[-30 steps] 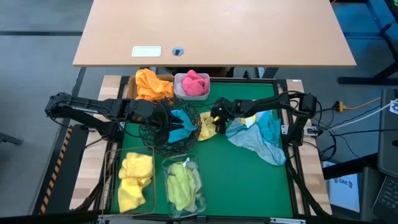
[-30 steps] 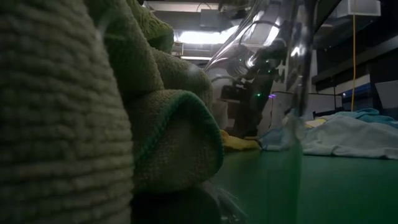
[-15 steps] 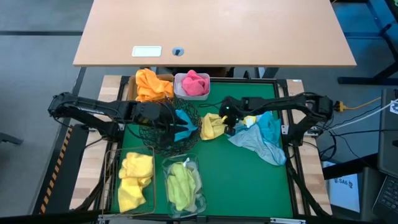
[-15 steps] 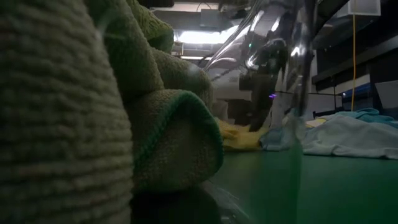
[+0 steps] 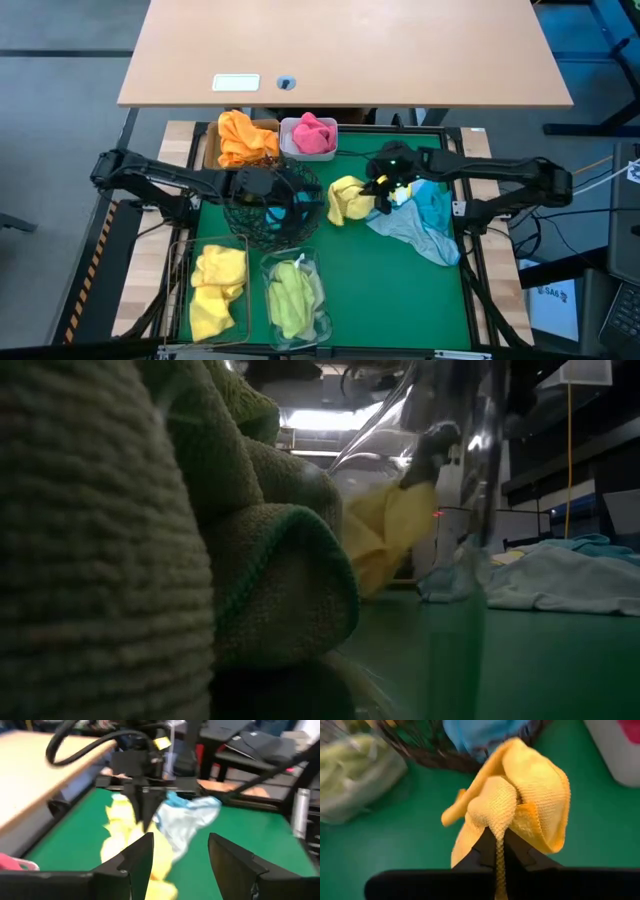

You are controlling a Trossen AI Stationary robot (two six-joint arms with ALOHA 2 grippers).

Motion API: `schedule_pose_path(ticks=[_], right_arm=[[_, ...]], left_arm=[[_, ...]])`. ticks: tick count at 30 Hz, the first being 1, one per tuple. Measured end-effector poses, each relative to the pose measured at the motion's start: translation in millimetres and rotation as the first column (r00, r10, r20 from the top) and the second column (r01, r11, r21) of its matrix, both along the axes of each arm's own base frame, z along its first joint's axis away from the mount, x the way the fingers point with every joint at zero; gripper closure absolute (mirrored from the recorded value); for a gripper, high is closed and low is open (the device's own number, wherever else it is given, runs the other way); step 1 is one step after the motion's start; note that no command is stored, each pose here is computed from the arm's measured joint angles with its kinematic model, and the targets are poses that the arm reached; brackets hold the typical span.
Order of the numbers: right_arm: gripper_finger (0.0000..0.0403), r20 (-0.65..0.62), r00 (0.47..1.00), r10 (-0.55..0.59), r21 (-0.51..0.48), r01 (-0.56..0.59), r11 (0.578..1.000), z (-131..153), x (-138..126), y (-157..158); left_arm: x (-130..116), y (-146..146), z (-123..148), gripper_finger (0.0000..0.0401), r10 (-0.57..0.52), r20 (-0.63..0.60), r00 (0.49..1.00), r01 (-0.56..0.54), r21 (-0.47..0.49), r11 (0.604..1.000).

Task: Sort microfiber towel by color & place in baskets
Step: Put the yellow microfiber towel into the wire basket

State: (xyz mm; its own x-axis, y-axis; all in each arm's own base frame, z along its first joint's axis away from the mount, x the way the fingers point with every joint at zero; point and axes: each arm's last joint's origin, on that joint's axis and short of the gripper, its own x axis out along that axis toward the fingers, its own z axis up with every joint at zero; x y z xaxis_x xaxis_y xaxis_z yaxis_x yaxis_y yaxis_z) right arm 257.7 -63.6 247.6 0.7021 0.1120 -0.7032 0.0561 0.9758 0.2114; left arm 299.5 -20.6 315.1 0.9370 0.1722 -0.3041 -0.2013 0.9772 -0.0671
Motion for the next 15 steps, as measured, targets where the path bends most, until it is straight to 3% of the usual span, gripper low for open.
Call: schedule_pose_path(ticks=[5,15], right_arm=[[0.0396,0.087,0.996,0.016,0.013,-0.017,1.0,19,-10,4],[0.0395,0.209,0.975,0.081,0.064,-0.096,0.993,35,-13,8]], left_arm=[[20,3,-12,0.0219,0.055,0.029,0.998,-0.057,0.075,0.996],[56,13,-49,0.0218,0.085,0.046,0.995,-0.089,0.096,0.991]])
